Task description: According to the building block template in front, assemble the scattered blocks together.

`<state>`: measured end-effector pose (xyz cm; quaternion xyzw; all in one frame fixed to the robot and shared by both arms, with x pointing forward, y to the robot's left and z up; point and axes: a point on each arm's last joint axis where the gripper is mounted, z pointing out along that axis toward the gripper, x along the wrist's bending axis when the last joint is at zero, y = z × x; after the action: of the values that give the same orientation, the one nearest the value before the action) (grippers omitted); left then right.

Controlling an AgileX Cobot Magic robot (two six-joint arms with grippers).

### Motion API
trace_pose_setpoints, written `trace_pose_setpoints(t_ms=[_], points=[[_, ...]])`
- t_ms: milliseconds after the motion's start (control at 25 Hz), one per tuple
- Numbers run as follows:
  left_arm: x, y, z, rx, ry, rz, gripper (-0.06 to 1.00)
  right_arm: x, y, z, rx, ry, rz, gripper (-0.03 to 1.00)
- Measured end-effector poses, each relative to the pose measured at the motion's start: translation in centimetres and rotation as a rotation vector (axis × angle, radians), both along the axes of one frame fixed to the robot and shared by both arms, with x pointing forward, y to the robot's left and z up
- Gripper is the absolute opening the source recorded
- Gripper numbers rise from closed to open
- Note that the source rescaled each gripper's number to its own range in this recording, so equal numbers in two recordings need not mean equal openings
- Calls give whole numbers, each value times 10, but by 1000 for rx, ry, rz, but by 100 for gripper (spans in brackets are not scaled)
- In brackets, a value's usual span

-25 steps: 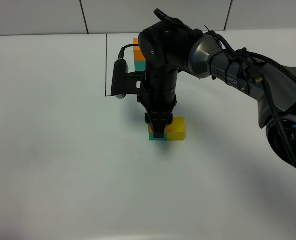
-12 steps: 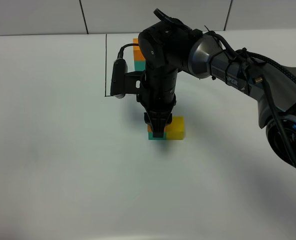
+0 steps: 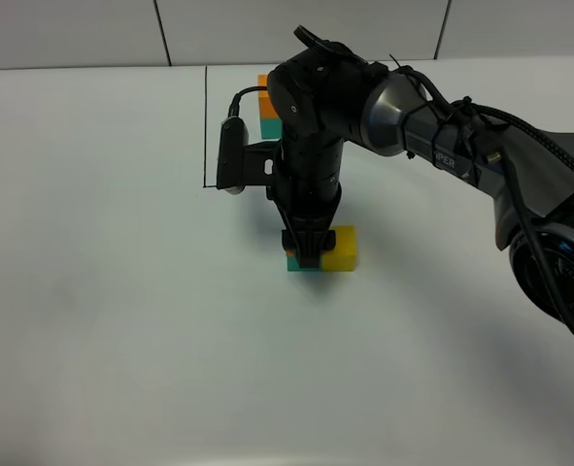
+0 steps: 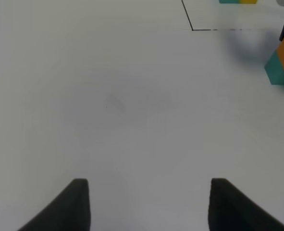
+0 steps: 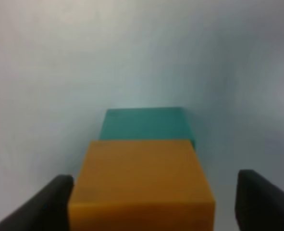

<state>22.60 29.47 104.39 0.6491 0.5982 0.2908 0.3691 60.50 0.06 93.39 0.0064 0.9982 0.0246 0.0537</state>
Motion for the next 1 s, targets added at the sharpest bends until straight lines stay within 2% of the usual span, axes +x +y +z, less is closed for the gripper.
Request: trace_pose_setpoints(t_ms=[240, 360, 520, 680, 1000], points=[[0, 0, 0, 0, 0, 0, 21, 4, -8, 14, -61, -85, -36, 87], [0, 0, 0, 0, 0, 0, 21, 1, -12, 37, -49, -106, -83, 97], [0, 0, 0, 0, 0, 0, 21, -8, -14, 61, 19, -79, -131, 99], [0, 0, 0, 0, 0, 0, 21, -8, -26, 70, 78, -35, -226, 99], [0, 0, 0, -1, 0, 1, 21, -14, -100, 56, 37, 89, -564, 100]])
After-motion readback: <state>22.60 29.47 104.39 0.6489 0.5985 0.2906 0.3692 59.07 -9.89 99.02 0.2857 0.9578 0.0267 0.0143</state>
